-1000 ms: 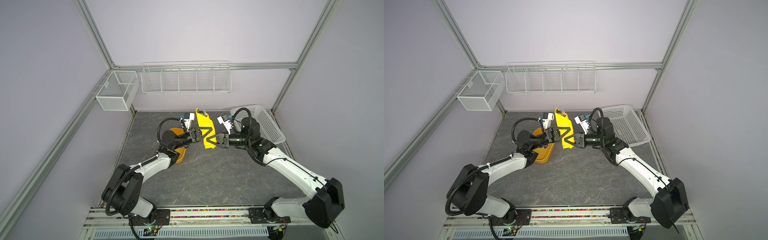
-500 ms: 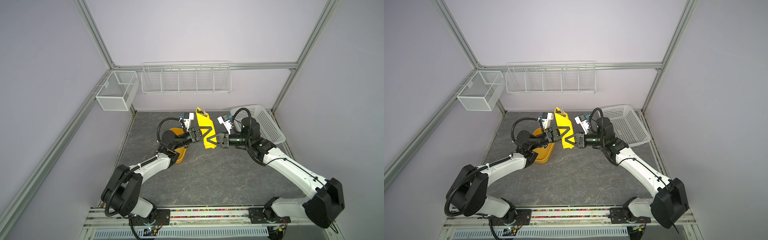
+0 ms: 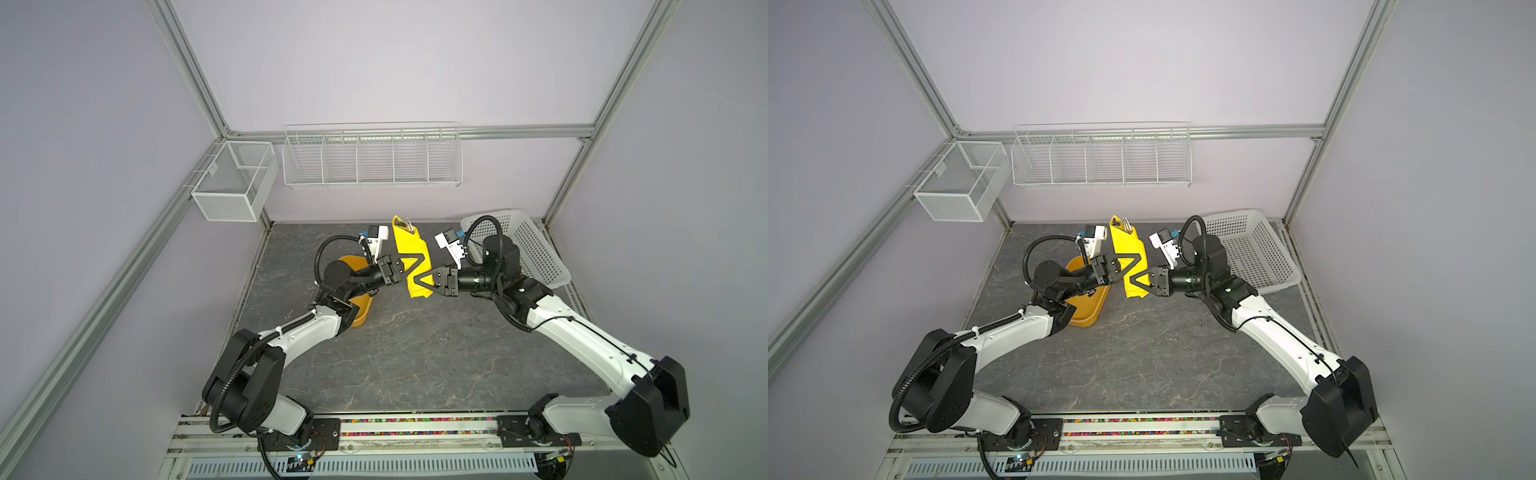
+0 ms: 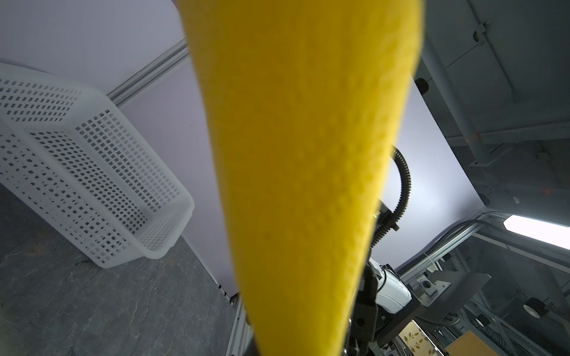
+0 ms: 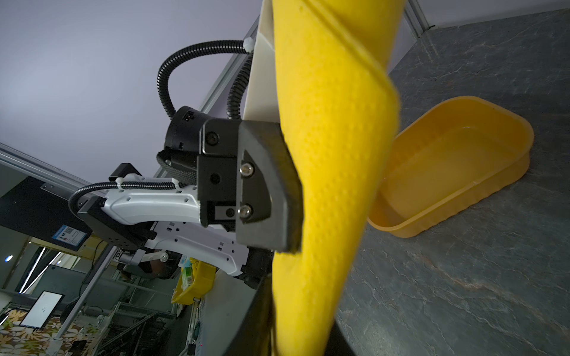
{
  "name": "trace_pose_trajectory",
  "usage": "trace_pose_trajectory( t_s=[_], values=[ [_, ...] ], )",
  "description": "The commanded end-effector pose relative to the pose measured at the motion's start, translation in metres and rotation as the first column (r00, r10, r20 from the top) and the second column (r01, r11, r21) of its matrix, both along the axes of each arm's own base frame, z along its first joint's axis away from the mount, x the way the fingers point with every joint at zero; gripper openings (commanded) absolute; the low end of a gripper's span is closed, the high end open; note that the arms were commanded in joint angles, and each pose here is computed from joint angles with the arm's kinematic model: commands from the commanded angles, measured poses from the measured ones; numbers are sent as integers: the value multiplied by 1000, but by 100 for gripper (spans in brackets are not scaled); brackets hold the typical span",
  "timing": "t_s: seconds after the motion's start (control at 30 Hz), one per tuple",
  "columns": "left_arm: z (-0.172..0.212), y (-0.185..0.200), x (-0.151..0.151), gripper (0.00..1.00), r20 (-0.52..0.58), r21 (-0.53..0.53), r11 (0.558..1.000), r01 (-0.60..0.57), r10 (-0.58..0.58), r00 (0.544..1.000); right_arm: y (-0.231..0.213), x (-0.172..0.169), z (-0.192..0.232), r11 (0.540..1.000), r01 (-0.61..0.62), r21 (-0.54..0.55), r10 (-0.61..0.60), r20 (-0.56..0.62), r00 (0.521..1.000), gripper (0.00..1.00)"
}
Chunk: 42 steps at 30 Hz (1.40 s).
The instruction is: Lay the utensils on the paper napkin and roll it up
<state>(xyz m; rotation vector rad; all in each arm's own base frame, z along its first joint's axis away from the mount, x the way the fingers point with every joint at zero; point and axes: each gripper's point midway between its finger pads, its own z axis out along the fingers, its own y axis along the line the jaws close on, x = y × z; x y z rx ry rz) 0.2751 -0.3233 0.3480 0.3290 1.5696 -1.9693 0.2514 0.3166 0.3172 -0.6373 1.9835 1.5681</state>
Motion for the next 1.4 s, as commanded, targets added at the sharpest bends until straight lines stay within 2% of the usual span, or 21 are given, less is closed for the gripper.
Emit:
trace_pose_trajectory(
  t_s=[0.0,0.1,0.23,0.37,0.47,0.63,0.73,0.8,0.93,0.97,1.1,1.37],
  values=[
    [20,5,-9,0,58,-32,999,7,-5,998,-12,-1,10,999,37,-12,-36,61,997,35],
    [20,6,-9,0,60,-28,1000,1,1,998,-25,3,13,995,96,-26,-93,82,992,49],
    [20,6,-10,0,63,-16,1000,-5,6,998,-47,12,15,980,195,-50,-189,99,977,61],
    [20,7,-11,0,65,-11,1000,-7,8,998,-80,29,9,928,361,-96,-349,119,929,62],
    [19,7,-12,0,64,-8,1000,-5,6,998,-114,47,-11,820,537,-198,-514,159,843,61],
    [18,8,-13,0,64,4,1000,-9,8,998,-165,72,-50,638,679,-363,-663,189,724,64],
    [15,8,-13,0,63,17,1000,-19,18,998,-194,84,-76,524,709,-472,-725,188,662,69],
    [14,8,-14,0,64,28,999,-20,18,998,-211,91,-90,466,703,-537,-750,181,636,71],
    [11,8,-13,0,54,48,998,-27,25,998,-235,105,-111,395,683,-614,-775,177,607,71],
    [10,9,-13,0,54,49,998,-29,26,998,-240,108,-112,386,683,-620,-778,179,602,72],
    [7,10,-12,0,44,59,997,-46,43,998,-252,123,-128,366,647,-669,-764,181,619,86],
    [8,13,-12,0,49,69,995,-68,64,997,-247,155,-160,422,551,-720,-734,84,673,89]
  ],
)
